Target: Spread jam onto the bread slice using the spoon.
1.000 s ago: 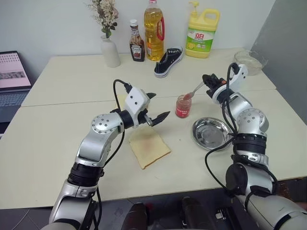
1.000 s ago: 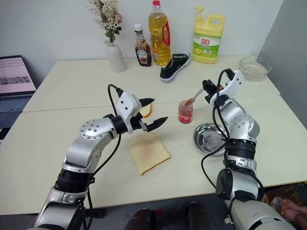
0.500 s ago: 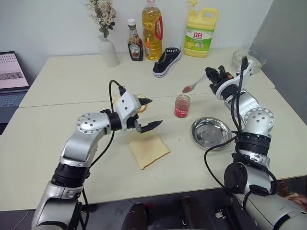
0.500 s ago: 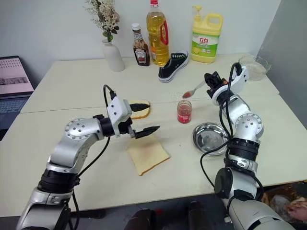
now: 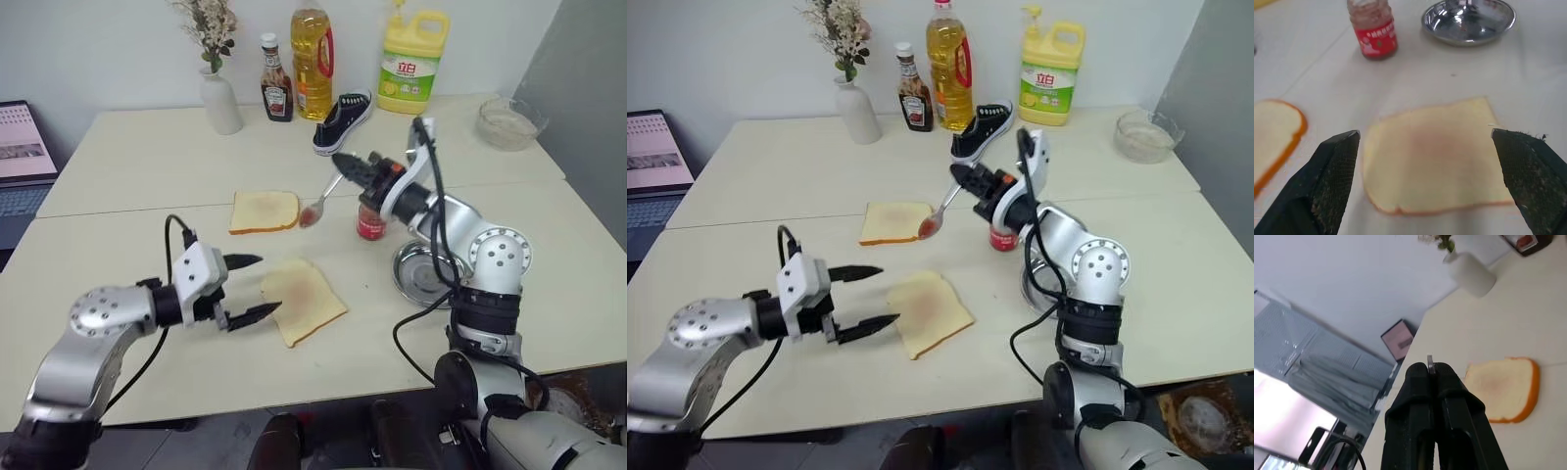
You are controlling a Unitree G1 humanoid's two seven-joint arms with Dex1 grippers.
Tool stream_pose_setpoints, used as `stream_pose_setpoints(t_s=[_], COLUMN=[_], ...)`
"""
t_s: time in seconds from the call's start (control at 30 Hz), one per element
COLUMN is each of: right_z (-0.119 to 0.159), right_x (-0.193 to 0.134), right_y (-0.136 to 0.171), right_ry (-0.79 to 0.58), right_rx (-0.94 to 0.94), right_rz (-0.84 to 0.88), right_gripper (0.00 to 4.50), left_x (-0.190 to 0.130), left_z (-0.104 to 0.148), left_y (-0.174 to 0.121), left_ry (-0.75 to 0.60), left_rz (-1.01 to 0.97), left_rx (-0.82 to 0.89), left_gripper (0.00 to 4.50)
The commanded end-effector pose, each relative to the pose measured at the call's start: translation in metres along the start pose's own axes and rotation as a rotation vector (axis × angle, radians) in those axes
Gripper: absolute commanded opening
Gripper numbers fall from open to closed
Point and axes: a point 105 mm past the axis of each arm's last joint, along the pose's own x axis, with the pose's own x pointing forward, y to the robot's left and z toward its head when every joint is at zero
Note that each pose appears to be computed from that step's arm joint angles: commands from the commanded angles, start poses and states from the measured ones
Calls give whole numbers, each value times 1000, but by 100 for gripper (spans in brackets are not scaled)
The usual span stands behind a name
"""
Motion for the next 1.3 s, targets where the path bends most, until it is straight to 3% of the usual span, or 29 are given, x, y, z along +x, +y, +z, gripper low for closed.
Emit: stream_pose_setpoints(t_s=[0.03,0.23,0.53,1.3], right_z=[-15,-50,-71,-55], right_x=[2,3,7,15], right_y=[18,10,-7,14], right_ry=[55,179,245,188], right_rx=[-107,-287,-488,-463], right_rz=[81,104,104,165], right_gripper=[3,3,3,3], left_x=[-15,-23,-22,-21], left_z=[2,-12,-20,-17], left_y=[-10,-23,-27,-17], left_ry=[13,40,43,44], left_rz=[43,104,118,98], left_rx=[13,-43,-64,-34], left_gripper=[450,450,450,450])
